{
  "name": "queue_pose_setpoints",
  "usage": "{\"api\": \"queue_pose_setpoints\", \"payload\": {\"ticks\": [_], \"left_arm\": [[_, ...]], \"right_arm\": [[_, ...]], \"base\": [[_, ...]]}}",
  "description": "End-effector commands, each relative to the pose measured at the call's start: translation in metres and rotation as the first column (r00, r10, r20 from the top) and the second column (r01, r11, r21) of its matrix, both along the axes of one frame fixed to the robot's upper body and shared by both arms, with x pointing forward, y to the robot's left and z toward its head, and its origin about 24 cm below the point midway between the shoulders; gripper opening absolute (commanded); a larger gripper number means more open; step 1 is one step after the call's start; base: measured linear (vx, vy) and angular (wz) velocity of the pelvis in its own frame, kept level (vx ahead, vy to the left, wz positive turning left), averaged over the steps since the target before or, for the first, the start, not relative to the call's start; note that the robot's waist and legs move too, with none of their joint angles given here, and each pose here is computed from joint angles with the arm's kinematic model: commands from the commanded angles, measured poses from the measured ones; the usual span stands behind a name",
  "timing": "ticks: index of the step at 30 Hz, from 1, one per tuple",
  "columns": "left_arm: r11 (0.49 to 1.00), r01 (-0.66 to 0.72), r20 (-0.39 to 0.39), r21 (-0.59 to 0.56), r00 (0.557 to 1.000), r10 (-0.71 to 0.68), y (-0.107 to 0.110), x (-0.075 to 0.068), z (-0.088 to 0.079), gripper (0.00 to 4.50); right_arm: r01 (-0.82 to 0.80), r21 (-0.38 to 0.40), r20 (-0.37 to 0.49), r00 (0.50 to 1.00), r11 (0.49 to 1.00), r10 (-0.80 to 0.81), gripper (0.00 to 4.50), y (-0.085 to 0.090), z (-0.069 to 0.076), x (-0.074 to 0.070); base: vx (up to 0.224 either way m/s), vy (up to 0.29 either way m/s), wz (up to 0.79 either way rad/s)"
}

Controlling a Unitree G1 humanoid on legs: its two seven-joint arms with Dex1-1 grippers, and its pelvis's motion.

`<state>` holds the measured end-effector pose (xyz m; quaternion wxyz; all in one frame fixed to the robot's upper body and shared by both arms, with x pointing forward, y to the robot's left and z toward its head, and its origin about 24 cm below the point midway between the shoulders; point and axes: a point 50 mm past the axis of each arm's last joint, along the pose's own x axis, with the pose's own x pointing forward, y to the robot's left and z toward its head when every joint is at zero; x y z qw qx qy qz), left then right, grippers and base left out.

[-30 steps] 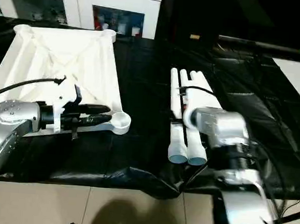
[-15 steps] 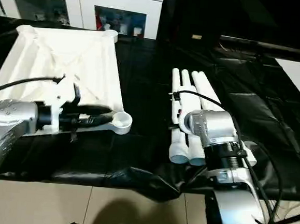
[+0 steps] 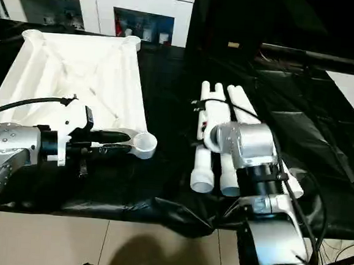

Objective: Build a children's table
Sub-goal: Pick table leg

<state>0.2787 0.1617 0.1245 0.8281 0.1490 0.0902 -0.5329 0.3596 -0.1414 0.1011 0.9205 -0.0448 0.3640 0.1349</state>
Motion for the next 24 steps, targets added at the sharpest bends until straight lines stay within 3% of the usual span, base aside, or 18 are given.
{"api": "queue_pose_setpoints", "payload": {"ticks": [1, 4, 8, 18, 24], "left_arm": [[1.0, 0.013, 0.006, 0.017, 1.0, -0.013, -0.004, -0.003, 0.001, 1.22], [1.0, 0.009, 0.002, 0.018, 1.0, -0.009, -0.004, -0.003, 0.0, 1.22], [1.0, 0.015, -0.007, 0.02, 1.0, -0.015, -0.005, -0.004, -0.001, 1.22], [0.999, 0.022, -0.017, 0.025, 1.0, -0.021, -0.004, -0.004, 0.0, 1.22], [0.999, 0.017, -0.005, 0.036, 1.0, -0.017, -0.007, -0.004, -0.001, 1.31]], "right_arm": [[0.03, -0.037, 0.001, 1.0, 0.999, -0.03, 4.5, -0.007, -0.001, 0.001], [0.035, -0.059, -0.038, 0.999, 0.998, -0.038, 4.5, -0.01, -0.012, -0.001], [0.024, -0.015, -0.103, 0.994, 1.0, -0.026, 4.5, -0.006, -0.025, -0.005], [0.064, 0.036, -0.141, 0.988, 0.997, -0.059, 4.5, -0.007, -0.032, -0.002], [0.08, 0.066, -0.161, 0.985, 0.995, -0.069, 4.05, -0.007, -0.038, -0.001]], "base": [[0.0, 0.0, 0.0], [0.0, 0.0, 0.0], [0.0, 0.0, 0.0], [0.0, 0.0, 0.0], [0.0, 0.0, 0.0]]}}
